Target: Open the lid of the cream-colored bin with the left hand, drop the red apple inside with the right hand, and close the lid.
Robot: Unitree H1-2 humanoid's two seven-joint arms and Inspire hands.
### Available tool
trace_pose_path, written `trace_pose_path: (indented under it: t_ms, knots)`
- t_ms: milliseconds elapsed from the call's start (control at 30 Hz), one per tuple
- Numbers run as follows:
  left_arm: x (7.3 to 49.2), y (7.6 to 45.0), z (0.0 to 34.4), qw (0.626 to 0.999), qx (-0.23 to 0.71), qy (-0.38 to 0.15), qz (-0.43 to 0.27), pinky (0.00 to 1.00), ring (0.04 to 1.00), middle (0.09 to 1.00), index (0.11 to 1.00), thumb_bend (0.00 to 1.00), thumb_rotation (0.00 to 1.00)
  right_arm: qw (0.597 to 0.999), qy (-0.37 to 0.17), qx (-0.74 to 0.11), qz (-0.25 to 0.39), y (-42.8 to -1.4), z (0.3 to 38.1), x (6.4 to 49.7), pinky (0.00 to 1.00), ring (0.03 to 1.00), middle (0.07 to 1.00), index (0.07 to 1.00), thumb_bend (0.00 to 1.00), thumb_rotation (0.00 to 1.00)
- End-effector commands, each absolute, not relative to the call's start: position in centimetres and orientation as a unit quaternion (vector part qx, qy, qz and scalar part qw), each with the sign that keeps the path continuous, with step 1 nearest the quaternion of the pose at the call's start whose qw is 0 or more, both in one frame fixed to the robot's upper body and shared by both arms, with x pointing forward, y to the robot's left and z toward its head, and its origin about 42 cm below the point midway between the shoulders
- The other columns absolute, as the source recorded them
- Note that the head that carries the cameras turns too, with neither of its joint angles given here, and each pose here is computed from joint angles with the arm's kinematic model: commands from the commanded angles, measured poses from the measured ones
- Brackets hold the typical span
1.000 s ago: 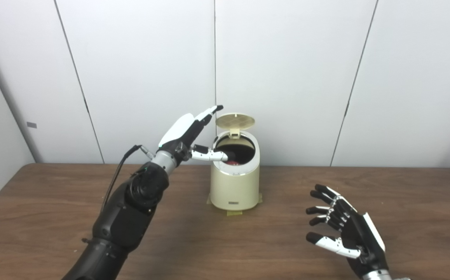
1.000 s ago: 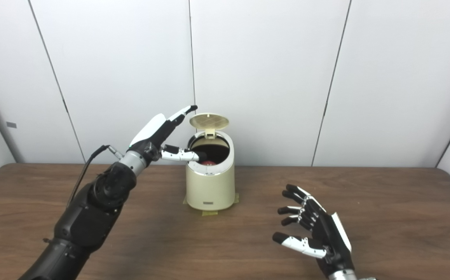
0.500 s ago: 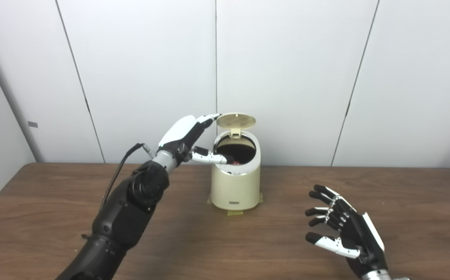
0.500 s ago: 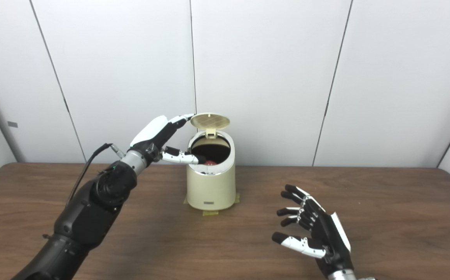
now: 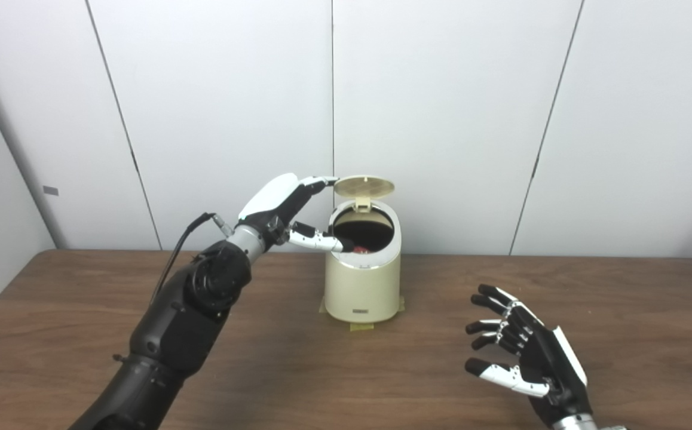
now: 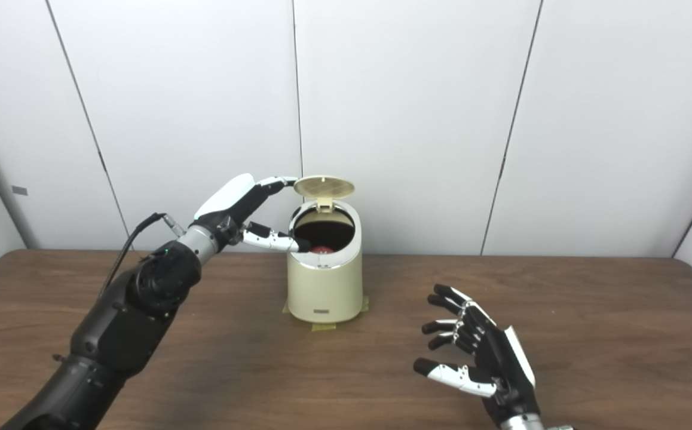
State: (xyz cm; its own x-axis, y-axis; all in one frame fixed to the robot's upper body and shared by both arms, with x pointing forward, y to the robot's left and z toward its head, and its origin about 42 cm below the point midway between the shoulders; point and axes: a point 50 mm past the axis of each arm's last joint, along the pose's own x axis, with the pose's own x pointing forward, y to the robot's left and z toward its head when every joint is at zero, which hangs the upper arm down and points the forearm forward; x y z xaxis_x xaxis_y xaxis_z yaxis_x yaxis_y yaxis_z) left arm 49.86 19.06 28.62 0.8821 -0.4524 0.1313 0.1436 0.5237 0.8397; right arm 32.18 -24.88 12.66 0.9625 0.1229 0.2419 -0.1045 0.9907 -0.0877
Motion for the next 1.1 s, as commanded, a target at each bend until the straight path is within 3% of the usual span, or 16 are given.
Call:
trace_pose_path:
  t_ms: [0,367,1067]
  knots:
    - [50.2,18.7,33.2,0.844,0.457,-0.228,-0.162,0.98,0.972,0.928,0.880,0.88,0.35,0.986,-0.151,-0.034,0.058,-24.4,13.9,32.7,0.48,0.610,0.795,0.803,0.78,0.24]
    - [49.2,19.1,34.3,0.830,0.468,-0.247,-0.177,1.00,0.983,0.932,0.890,0.87,0.37,0.986,-0.153,-0.033,0.060,-23.9,14.0,32.7,0.49,0.619,0.792,0.805,0.78,0.24]
    - [47.7,19.0,34.6,0.773,0.533,-0.275,-0.204,1.00,1.000,0.903,0.885,0.85,0.30,0.987,-0.149,-0.007,0.066,-22.9,14.2,32.7,0.49,0.610,0.795,0.810,0.81,0.26]
